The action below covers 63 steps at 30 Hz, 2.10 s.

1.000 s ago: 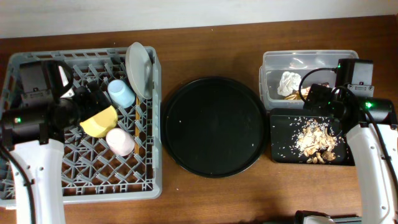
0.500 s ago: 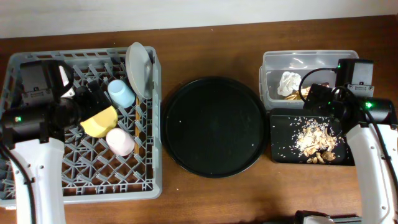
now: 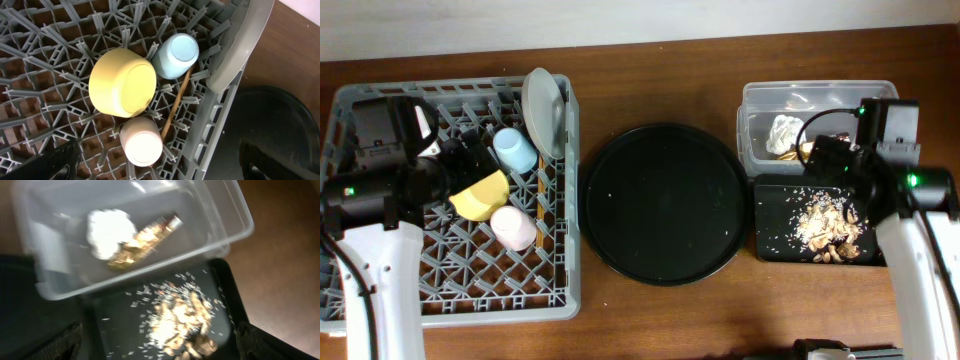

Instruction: Sort waste into correct bins and load items into the dishwasher rack

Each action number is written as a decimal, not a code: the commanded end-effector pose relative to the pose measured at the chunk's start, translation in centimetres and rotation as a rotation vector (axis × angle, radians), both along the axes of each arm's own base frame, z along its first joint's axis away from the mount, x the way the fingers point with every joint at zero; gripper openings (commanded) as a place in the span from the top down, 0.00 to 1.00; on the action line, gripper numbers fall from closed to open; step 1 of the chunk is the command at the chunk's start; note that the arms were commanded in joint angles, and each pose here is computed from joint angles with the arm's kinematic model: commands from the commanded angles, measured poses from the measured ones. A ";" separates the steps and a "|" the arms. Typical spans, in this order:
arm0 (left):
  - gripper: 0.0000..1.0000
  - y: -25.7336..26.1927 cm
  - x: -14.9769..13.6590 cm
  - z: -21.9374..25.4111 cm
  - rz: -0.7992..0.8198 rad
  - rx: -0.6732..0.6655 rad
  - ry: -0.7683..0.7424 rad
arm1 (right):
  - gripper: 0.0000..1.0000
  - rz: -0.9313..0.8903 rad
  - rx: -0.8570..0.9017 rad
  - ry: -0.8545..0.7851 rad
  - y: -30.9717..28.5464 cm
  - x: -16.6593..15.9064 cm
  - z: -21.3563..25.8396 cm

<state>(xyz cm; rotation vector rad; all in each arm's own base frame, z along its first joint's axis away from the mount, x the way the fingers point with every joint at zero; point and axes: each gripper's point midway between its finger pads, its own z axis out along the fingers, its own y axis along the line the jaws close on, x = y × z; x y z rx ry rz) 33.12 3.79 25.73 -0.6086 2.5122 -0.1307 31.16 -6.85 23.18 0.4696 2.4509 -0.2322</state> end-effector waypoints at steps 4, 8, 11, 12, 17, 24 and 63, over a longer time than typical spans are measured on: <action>0.01 -0.3 0.2 0.2 -0.007 -0.009 -0.007 | 0.01 0.181 -0.098 -0.401 5.7 -3.9 10.9; 0.01 -0.3 0.2 0.2 -0.007 -0.009 -0.007 | 0.01 0.239 -0.108 -0.693 6.5 -7.1 17.3; 0.01 -0.3 0.2 0.2 -0.007 -0.009 -0.007 | 0.01 0.224 -0.084 -0.890 6.0 -9.0 20.1; 0.01 -0.3 0.2 0.2 -0.007 -0.009 -0.007 | 0.01 0.256 -0.089 -1.001 6.3 -9.9 21.1; 0.01 -0.2 0.2 0.2 -0.007 -0.009 -0.006 | 0.01 0.304 -0.093 -1.297 6.9 -11.9 18.9; 0.01 -0.2 0.2 0.2 -0.007 -0.009 -0.006 | 0.01 0.317 0.010 -1.324 8.1 -9.3 8.0; 0.01 -0.3 0.2 0.2 -0.007 -0.009 -0.007 | 0.01 0.546 -0.177 -0.825 9.4 -6.7 -7.6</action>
